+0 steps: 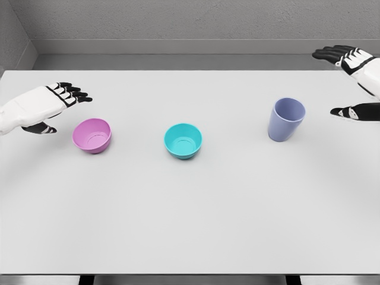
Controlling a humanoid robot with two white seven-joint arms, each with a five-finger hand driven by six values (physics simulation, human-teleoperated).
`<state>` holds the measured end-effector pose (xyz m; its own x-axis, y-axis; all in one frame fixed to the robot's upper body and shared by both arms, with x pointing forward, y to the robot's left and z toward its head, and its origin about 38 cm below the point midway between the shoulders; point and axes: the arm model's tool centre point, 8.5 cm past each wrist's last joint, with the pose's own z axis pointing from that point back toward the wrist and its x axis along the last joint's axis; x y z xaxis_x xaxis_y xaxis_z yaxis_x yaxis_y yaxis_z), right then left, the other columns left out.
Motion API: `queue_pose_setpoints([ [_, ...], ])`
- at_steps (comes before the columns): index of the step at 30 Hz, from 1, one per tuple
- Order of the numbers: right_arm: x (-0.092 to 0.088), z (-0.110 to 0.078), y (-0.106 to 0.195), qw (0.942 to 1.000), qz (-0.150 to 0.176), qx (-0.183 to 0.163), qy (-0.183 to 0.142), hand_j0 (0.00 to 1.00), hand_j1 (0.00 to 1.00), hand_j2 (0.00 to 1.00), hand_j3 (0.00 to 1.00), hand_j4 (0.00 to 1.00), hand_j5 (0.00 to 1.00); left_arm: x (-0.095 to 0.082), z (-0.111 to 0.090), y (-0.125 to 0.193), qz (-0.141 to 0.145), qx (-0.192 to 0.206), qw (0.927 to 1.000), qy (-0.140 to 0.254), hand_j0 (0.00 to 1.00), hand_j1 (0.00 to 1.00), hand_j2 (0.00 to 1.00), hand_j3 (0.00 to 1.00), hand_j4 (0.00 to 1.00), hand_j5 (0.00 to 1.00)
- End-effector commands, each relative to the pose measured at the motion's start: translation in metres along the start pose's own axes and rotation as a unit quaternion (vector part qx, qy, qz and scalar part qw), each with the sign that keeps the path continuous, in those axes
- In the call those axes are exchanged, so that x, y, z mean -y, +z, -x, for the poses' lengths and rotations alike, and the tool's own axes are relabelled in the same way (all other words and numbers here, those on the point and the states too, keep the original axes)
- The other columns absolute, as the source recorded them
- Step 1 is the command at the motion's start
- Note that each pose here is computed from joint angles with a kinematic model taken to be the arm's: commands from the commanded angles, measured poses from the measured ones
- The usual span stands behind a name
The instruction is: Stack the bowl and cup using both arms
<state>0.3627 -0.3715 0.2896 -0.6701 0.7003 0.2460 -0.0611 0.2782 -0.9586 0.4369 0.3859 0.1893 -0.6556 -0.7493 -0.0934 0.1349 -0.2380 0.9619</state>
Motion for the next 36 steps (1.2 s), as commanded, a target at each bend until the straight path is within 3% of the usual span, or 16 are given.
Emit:
queue_pose_setpoints([
  [1, 0.001, 0.0, 0.0, 1.0, 0.001, 0.0, -0.002, 1.0, 1.0, 1.0, 1.0, 1.0, 1.0, -0.001, 0.001, 0.0, -0.002, -0.001, 1.0, 0.002, 1.0, 1.0, 1.0, 1.0, 1.0, 1.0],
  [3, 0.001, 0.0, 0.0, 1.0, 0.001, 0.0, -0.002, 1.0, 1.0, 1.0, 1.0, 1.0, 1.0, 0.0, 0.0, 0.0, -0.001, 0.0, 1.0, 0.002, 1.0, 1.0, 1.0, 1.0, 1.0, 1.0],
  [4, 0.001, 0.0, 0.0, 1.0, 0.001, 0.0, -0.002, 1.0, 1.0, 1.0, 1.0, 1.0, 1.0, 0.002, -0.001, -0.002, 0.012, 0.001, 0.9999, 0.003, 1.0, 1.0, 1.0, 1.0, 1.0, 1.0],
  [5, 0.001, 0.0, 0.0, 1.0, 0.001, 0.0, -0.002, 1.0, 1.0, 1.0, 1.0, 1.0, 1.0, 0.008, -0.001, -0.002, 0.045, 0.002, 0.999, 0.004, 1.0, 1.0, 1.0, 1.0, 1.0, 1.0],
  [9, 0.0, 0.0, 0.0, 1.0, 0.002, 0.0, -0.002, 1.0, 1.0, 1.0, 1.0, 1.0, 1.0, 0.016, -0.006, -0.006, 0.08, 0.007, 0.9967, 0.009, 1.0, 1.0, 1.0, 1.0, 1.0, 1.0],
  [22, -0.007, 0.0, 0.002, 0.9999, -0.004, -0.003, -0.009, 1.0, 1.0, 1.0, 1.0, 1.0, 1.0, 0.019, -0.023, -0.028, 0.056, 0.03, 0.9975, 0.032, 1.0, 1.0, 1.0, 1.0, 1.0, 1.0],
  [36, -0.004, 0.001, 0.003, 1.0, -0.003, -0.004, -0.007, 1.0, 1.0, 1.0, 1.0, 1.0, 1.0, 0.024, -0.031, -0.032, 0.068, 0.042, 0.9963, 0.032, 1.0, 1.0, 1.0, 1.0, 1.0, 1.0],
])
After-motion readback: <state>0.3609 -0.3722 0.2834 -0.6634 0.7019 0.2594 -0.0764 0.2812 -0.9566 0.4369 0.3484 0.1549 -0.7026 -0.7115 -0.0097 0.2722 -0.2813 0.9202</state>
